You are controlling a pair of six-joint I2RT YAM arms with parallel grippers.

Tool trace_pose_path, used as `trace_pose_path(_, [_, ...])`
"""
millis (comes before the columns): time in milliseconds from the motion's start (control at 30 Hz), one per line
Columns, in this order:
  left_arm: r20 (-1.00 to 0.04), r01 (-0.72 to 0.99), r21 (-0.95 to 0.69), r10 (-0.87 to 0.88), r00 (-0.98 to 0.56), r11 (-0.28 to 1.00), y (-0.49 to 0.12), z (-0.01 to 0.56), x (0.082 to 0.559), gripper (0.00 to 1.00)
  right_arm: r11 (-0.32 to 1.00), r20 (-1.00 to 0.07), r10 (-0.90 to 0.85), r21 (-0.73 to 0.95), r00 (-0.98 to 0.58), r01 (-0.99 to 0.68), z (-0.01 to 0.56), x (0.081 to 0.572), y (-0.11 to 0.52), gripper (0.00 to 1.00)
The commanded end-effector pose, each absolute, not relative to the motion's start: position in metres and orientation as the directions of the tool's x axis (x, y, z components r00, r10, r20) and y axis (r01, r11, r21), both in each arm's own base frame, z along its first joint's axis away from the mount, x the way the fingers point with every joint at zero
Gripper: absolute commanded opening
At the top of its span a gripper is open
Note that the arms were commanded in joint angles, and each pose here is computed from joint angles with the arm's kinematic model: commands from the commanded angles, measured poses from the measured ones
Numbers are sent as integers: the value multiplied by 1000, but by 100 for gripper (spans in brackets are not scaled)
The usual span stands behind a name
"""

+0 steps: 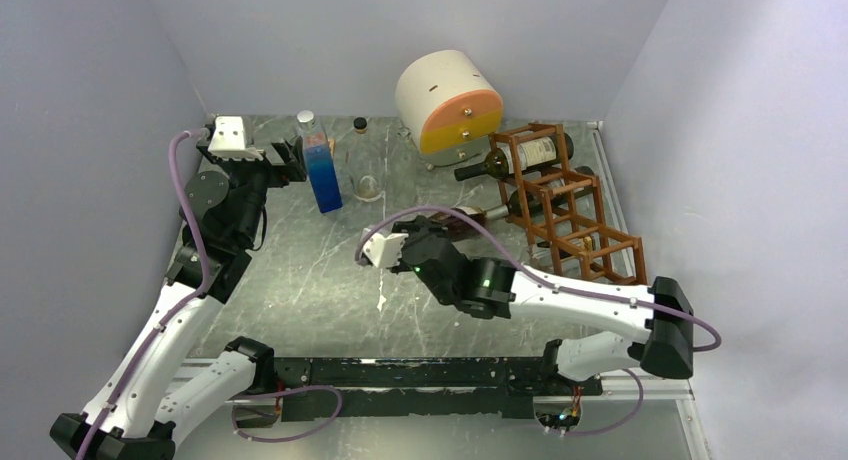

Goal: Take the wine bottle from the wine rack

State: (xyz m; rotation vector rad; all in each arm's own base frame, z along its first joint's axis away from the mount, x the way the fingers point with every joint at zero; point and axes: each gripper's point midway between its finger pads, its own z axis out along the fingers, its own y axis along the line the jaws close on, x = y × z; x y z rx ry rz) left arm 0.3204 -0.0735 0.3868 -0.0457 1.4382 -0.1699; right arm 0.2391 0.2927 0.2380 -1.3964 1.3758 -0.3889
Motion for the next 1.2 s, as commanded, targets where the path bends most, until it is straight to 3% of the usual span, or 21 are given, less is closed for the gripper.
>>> trace_pose_path(0, [-975,99,-150,-164,149,984,-75,398,319,94,523,-649,-701,-750,296,-406,347,249,276,0])
trace_pose_path(400, [-976,112,-153,-168,139,982,-78,397,321,94,653,-911,-351,-403,215,-641,388,271,279,0])
trace_pose_path(800, [-976,110,-156,-170,136,982,-78,397,321,94,676,-983,-91,-179,160,-715,404,312,307,0])
trace_pose_path(1167, [-975,100,-158,-171,138,982,-76,397,321,94,607,-980,34,-134,194,-783,418,349,375,0])
